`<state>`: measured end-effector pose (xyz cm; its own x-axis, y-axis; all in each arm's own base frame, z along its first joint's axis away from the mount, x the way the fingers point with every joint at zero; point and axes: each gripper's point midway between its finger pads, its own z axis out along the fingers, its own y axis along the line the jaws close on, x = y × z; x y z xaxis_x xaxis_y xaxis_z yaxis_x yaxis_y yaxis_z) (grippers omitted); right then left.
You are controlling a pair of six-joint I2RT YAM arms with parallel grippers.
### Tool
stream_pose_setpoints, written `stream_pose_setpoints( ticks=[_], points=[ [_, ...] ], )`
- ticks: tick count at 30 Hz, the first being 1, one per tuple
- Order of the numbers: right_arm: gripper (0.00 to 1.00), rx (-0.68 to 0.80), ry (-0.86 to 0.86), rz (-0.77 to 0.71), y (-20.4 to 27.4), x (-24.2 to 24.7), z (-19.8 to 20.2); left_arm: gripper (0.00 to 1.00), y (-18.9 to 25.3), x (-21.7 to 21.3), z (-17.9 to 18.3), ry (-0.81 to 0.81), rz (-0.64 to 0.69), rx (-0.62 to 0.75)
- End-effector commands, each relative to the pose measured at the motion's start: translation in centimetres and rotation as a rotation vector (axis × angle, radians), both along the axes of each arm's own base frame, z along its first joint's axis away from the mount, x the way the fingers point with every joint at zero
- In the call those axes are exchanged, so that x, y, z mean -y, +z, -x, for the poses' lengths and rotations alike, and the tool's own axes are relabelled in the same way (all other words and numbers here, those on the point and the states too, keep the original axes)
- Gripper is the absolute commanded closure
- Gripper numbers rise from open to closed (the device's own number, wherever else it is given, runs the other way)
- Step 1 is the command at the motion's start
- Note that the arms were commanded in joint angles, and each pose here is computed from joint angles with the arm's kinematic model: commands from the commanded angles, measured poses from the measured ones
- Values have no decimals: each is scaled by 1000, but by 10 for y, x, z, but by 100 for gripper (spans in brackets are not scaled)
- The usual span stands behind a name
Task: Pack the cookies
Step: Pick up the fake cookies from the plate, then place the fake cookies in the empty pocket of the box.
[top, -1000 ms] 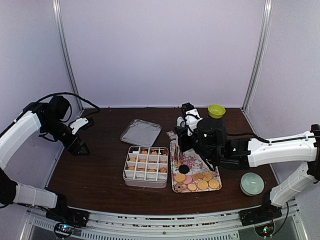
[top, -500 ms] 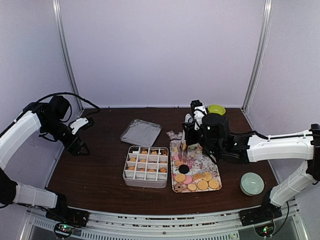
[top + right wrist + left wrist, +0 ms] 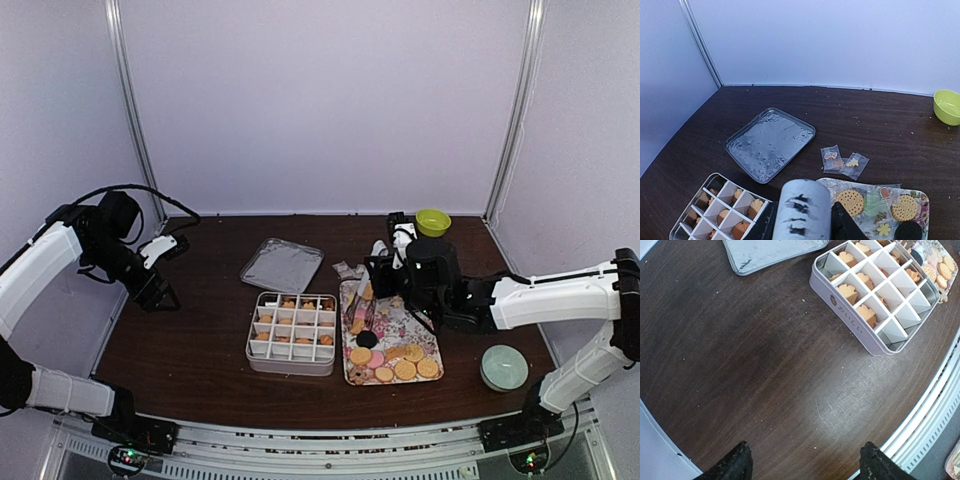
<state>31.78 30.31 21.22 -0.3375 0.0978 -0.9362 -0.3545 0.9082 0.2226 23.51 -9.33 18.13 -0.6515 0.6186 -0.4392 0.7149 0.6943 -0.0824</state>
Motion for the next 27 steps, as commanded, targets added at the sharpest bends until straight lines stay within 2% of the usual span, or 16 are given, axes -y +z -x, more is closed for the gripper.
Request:
stream_pose_setpoints(
  ticks=[1, 7, 10, 20, 24, 27],
  points=[
    [70, 0, 4, -49, 1, -4, -2, 24, -1, 1, 2, -10, 15, -5],
    [90, 20, 11, -63, 15, -3, 0, 25, 0, 1, 3, -12, 14, -5],
    [96, 41, 15, -54, 26, -1, 1, 25, 0, 0, 3, -13, 12, -5],
    [100, 138, 88, 10, 82, -7, 25, 25, -4, 0, 1, -13, 4, -8],
    [100, 170, 192, 17, 103, -37, 53, 25, -7, -4, -2, -10, -20, -1],
    [100, 173, 310, 17, 111, -78, 73, 25, -11, -7, -3, -10, -42, 0]
  ],
)
